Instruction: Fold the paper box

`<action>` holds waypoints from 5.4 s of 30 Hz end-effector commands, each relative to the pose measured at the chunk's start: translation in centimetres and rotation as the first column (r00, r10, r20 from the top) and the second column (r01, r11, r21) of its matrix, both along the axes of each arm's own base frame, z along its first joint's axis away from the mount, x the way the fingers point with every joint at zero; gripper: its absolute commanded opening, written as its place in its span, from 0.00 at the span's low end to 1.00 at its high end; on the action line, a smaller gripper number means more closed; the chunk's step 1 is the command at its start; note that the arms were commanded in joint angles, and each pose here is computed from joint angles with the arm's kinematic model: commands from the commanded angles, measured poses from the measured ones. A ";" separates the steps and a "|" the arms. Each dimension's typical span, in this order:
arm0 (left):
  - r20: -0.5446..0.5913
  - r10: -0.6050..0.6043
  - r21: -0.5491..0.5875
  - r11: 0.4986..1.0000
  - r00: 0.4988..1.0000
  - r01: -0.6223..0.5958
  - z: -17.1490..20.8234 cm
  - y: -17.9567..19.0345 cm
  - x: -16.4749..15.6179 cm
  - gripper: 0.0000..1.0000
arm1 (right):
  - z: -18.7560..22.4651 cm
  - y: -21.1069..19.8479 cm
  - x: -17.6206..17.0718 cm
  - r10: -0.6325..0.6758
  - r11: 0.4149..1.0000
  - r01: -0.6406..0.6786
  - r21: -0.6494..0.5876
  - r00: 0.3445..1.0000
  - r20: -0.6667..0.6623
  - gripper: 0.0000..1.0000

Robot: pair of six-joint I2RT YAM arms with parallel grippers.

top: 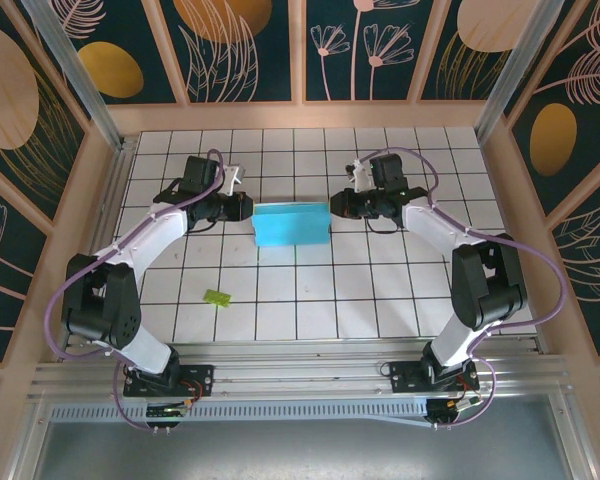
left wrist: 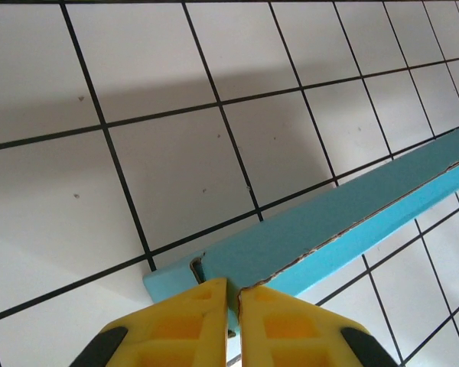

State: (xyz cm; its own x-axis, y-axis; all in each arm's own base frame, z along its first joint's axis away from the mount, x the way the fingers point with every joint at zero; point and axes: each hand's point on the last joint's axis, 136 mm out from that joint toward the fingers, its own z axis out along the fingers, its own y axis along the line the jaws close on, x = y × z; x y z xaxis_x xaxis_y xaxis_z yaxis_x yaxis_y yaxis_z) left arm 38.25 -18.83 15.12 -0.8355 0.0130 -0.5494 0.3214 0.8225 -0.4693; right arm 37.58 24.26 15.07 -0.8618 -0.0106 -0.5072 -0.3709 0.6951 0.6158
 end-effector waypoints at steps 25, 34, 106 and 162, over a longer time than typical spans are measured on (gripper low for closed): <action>-0.015 -0.015 -0.101 0.995 1.000 0.013 1.1 -0.8 -2.6 0.30 | 2.3 0.3 -0.6 -0.009 0.999 0.010 -0.031 0.999 0.038 0.32; 0.002 -0.001 -0.091 0.996 1.000 0.001 1.9 -0.6 -2.4 0.31 | 3.2 0.2 -0.2 -0.018 0.999 0.020 -0.040 0.998 0.062 0.33; -0.023 0.005 -0.090 0.996 1.000 -0.007 1.7 -1.0 -1.1 0.24 | 1.9 0.2 0.1 0.012 0.997 -0.007 -0.073 0.998 0.068 0.13; -0.031 0.055 -0.054 0.997 0.998 -0.057 1.1 0.1 -1.6 0.20 | 2.2 0.4 -0.1 0.015 0.998 -0.010 -0.061 0.997 0.076 0.12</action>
State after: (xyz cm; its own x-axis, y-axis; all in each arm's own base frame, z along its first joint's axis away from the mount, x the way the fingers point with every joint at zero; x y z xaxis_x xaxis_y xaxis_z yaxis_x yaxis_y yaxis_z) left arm 36.70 -18.79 15.53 -0.8587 -0.0678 -0.5080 0.2500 0.8098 -0.5308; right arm 37.84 24.14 16.62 -0.8321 -0.0473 -0.5526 -0.3983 0.7443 0.5360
